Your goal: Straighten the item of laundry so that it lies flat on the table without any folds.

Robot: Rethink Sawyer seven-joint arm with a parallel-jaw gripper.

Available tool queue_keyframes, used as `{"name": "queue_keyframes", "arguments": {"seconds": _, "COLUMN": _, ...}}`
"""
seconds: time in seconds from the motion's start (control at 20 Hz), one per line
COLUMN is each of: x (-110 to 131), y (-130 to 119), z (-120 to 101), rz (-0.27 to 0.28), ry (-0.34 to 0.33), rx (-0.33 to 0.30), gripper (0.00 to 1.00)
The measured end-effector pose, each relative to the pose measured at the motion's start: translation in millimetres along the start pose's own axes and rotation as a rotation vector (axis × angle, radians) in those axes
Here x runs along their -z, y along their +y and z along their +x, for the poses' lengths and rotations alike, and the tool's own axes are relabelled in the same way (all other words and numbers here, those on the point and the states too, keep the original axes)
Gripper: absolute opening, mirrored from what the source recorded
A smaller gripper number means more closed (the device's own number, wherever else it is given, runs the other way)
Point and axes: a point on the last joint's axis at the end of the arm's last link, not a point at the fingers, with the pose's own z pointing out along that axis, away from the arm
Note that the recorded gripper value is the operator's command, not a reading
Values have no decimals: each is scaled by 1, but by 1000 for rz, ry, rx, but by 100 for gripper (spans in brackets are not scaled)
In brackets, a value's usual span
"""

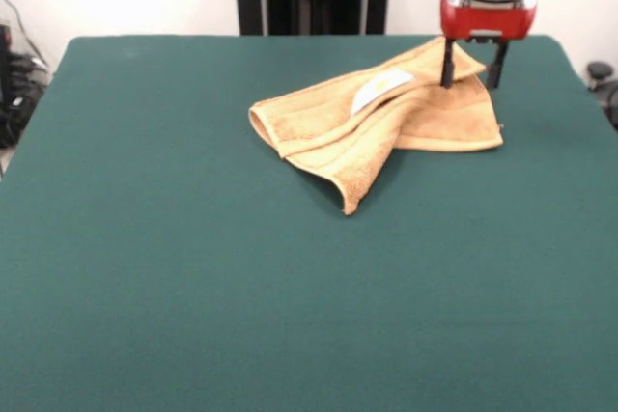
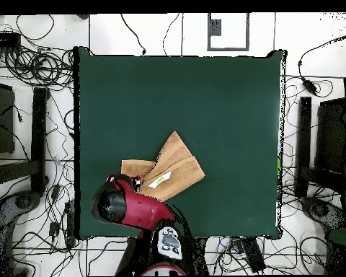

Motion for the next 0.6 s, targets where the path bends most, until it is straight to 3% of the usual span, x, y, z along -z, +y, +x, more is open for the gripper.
{"name": "queue_keyframes", "arguments": {"seconds": 0.6, "x": -44, "y": 3, "z": 33, "rz": 61, "ry": 100, "rx": 65, "gripper": 100}}
